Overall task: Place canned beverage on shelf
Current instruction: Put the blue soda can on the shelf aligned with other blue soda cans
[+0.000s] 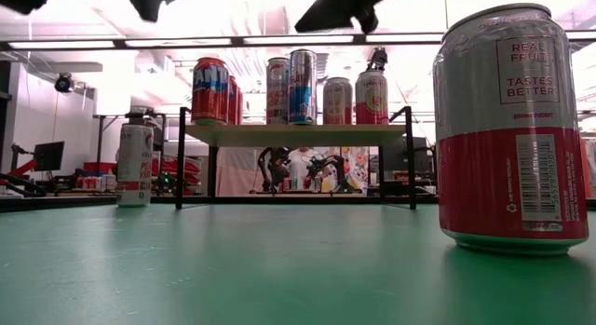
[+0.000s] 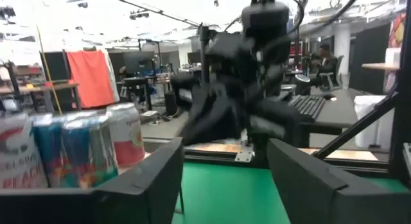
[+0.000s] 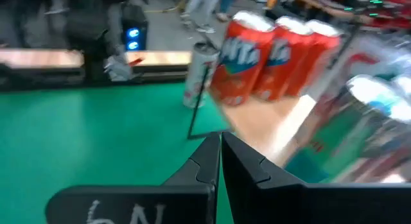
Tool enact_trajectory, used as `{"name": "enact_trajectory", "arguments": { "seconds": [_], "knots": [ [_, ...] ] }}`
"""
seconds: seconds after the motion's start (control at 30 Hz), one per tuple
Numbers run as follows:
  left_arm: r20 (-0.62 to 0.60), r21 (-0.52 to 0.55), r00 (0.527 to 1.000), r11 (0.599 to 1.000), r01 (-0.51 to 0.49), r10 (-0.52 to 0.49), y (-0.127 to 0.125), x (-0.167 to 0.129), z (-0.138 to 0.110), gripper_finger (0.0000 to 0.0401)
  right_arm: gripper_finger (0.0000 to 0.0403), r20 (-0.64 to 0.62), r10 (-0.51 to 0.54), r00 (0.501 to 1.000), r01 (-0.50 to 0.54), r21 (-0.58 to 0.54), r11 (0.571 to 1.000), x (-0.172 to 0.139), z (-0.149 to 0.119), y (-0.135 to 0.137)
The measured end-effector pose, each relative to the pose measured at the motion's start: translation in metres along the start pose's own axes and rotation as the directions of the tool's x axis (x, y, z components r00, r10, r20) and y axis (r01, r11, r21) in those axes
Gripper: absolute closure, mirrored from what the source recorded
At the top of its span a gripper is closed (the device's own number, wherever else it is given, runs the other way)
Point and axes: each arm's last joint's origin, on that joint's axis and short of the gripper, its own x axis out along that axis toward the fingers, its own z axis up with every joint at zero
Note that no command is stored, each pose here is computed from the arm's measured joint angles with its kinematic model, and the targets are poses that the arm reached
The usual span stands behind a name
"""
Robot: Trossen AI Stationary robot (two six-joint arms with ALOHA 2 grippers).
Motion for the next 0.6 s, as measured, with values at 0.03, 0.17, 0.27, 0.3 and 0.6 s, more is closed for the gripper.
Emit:
{"name": "enact_trajectory", "arguments": {
  "seconds": [0.03,0.17,0.27,0.3,0.6],
  "knots": [
    [-0.002,0.015,1.000,1.000,-0.004,0.004,-0.002,0.003,0.003,0.0200,0.0394,0.001,0.016,1.000,-0.016,-0.007,1.000,0.000,-0.005,0.000],
    [-0.057,0.090,0.998,0.996,-0.003,0.008,-0.013,0.017,0.005,0.0237,0.0394,0.004,0.031,1.000,-0.031,-0.005,1.000,-0.004,-0.018,-0.001],
    [-0.121,0.124,0.993,0.992,0.012,0.003,-0.021,0.024,-0.004,0.0264,0.0394,-0.013,0.031,0.999,-0.031,-0.015,0.999,-0.008,-0.027,-0.003],
    [-0.137,0.136,0.991,0.991,0.017,0.002,-0.023,0.025,-0.008,0.0273,0.0394,-0.015,0.032,0.999,-0.032,-0.015,0.999,-0.010,-0.028,-0.004],
    [-0.183,0.217,0.981,0.976,-0.026,0.067,-0.009,0.039,-0.009,0.0363,0.0394,0.013,0.039,0.999,-0.039,-0.016,0.999,-0.031,-0.033,-0.016]
  ]
}}
